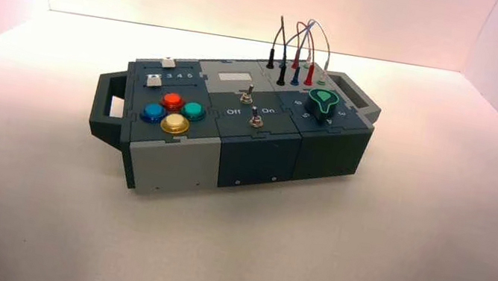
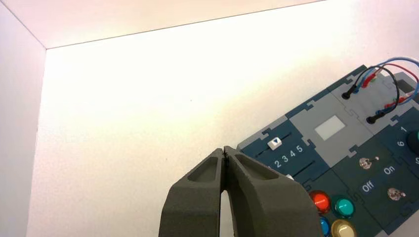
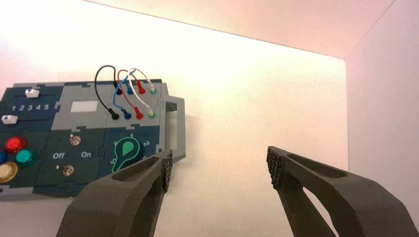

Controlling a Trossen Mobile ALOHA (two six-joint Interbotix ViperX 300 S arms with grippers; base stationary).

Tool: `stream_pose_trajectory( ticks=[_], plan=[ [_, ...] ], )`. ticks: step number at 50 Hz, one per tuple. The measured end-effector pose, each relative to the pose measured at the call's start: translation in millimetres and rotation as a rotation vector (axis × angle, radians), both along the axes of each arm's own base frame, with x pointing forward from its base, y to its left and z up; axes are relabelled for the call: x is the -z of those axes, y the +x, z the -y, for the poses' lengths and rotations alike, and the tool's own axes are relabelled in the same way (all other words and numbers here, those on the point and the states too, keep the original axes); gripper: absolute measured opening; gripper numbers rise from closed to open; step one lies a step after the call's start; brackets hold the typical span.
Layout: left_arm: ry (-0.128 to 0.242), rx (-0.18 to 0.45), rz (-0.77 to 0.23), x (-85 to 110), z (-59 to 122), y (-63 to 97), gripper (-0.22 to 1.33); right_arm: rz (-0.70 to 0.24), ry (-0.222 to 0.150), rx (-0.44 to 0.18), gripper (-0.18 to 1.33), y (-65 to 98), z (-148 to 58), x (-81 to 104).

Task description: Close left gripper.

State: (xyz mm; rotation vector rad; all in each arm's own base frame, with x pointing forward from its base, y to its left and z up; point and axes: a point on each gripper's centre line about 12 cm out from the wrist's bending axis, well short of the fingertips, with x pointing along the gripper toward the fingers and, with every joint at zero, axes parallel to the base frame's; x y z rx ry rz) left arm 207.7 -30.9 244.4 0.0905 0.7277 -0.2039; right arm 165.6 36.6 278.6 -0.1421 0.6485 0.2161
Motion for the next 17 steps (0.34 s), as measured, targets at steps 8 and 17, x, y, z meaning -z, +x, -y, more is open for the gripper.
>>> stream_pose_trajectory(
  ticks=[8,17],
  plan=[
    [0.003,0.002,-0.004,1.1,-0.1,-0.1,-0.17,0.003,0.001,-0.003,1.33,0.1,-0.6,-1.2],
    [0.003,0.000,-0.006,1.4,-0.4,0.1,-0.17,0.003,0.001,-0.009,1.33,-0.2,-1.6,-1.2]
  ],
)
